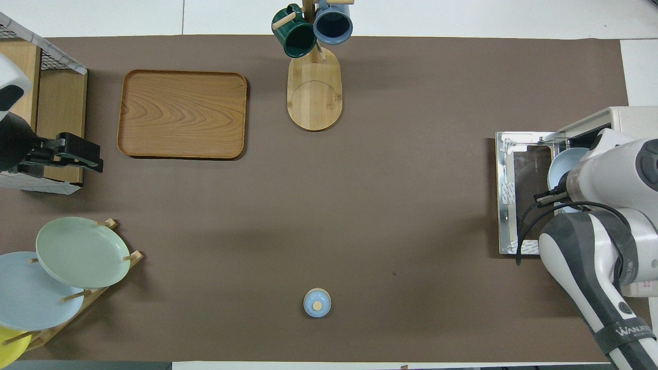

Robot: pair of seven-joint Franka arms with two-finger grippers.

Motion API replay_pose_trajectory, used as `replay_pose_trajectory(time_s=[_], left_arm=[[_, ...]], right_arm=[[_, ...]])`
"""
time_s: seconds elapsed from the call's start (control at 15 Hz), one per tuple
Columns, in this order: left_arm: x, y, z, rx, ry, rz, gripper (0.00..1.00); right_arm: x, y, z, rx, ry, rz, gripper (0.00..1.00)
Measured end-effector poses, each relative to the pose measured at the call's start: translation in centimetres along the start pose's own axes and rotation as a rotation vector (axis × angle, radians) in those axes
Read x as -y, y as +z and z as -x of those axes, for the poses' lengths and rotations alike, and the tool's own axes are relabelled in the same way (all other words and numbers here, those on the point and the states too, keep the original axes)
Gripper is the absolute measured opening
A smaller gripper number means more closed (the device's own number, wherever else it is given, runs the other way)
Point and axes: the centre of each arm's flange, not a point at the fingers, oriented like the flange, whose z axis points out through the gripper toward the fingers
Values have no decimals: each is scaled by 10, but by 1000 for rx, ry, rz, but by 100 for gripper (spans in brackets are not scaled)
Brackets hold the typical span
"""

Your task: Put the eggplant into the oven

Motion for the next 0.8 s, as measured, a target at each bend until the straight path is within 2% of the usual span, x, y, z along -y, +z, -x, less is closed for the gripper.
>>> replay_pose_trajectory(time_s=[0.47, 0.6, 0.67, 0.8], left_arm=[[0, 0, 0, 0, 0, 0, 100], [0, 0, 0, 0, 0, 0, 100], [0, 0, 0, 0, 0, 0, 100], [0, 0, 0, 0, 0, 0, 100]], right_arm=[[-4, 7, 16, -18, -39, -3, 4], [-3, 10, 17, -12, -40, -6, 18], [-3, 10, 18, -8, -40, -6, 18], [-4, 6, 17, 10, -42, -8, 27]])
